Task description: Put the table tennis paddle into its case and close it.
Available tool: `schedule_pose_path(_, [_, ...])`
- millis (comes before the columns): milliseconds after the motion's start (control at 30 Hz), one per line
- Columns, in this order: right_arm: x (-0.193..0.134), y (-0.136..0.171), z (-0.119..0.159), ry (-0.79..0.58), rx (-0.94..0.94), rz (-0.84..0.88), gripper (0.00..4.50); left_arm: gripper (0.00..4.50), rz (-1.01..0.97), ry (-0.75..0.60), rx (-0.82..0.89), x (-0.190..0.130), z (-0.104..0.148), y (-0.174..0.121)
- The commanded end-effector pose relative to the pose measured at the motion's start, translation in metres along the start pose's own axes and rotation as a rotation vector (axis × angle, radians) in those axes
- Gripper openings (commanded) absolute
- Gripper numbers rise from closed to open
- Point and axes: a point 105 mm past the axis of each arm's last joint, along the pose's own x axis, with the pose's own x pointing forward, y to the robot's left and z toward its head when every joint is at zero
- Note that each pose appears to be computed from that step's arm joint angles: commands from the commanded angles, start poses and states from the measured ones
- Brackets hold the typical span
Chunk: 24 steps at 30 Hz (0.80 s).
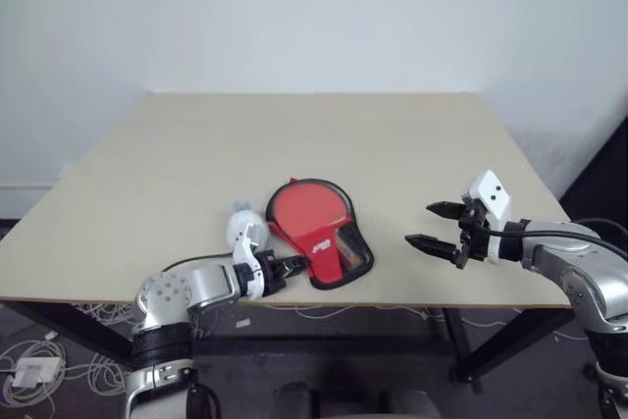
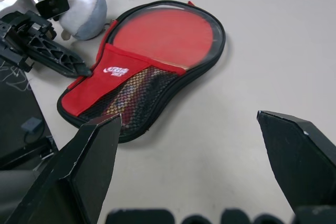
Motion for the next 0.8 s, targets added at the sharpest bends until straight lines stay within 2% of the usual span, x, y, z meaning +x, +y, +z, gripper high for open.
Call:
schedule_pose_path(33, [-0.002,0.000,0.021,-0.063,-0.045,-0.009,4.50,0.02,0.104,0.114,-0.055,0.009,-0.028,0.030])
schedule_pose_path(267, [0.000,0.000,0.023,-0.063,-0.043,-0.014,4.50,0.02,-0.002,0.134,-0.035,0.018,-0.023,0.010])
schedule_pose_path(500, [0.003,-0.001,0.023,-0.064,-0.039,-0.018,4.50,0.02,-0.150,0.255,0.036,0.022,-0.033,-0.025])
schedule_pose_path(800, [0.005,0.002,0.022,-0.065,-0.028,-0.011,4.50,0.02,-0.194,0.344,0.115,0.006,-0.034,-0.031])
